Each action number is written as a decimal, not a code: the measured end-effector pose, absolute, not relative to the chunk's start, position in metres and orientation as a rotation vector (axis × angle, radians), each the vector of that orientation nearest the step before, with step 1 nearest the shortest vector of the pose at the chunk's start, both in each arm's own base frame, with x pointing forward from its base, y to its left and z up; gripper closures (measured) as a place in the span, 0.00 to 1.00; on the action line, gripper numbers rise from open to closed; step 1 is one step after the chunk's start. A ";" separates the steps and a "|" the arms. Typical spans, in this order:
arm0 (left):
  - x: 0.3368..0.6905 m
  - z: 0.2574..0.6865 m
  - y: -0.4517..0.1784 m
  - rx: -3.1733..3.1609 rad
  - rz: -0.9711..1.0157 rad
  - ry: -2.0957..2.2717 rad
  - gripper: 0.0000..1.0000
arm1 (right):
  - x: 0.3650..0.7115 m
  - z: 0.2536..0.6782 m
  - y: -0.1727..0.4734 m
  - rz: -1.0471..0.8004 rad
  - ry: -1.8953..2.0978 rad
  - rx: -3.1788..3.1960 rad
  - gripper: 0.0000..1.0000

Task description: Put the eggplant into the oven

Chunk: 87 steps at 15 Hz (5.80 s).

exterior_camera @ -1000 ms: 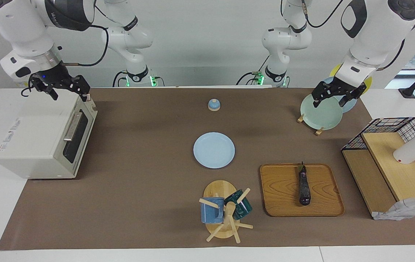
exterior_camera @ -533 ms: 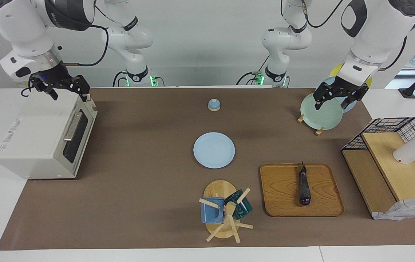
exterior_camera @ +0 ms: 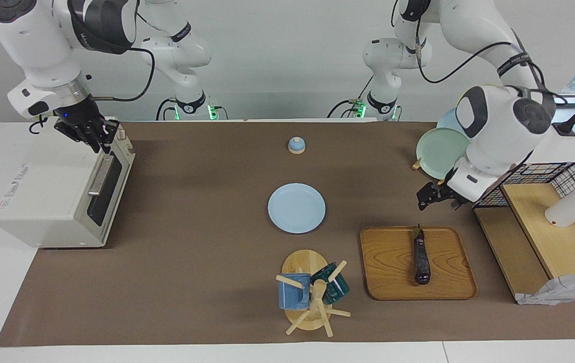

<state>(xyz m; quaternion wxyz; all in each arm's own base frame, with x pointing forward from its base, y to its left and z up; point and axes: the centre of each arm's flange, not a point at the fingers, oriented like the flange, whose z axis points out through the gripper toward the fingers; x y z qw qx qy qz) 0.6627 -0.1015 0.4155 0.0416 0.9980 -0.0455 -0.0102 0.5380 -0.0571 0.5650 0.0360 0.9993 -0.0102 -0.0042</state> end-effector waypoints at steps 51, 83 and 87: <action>0.481 0.401 -0.383 2.978 0.008 -0.171 0.71 | 0.546 0.307 0.011 -0.072 -0.148 3.122 0.99; 0.582 0.534 -0.086 3.020 -0.016 -0.050 0.00 | 0.554 0.422 0.243 -0.006 -0.149 3.126 0.00; 0.560 0.565 -0.081 3.088 -0.019 -0.099 0.00 | 0.546 0.421 0.339 0.030 -0.168 3.114 0.00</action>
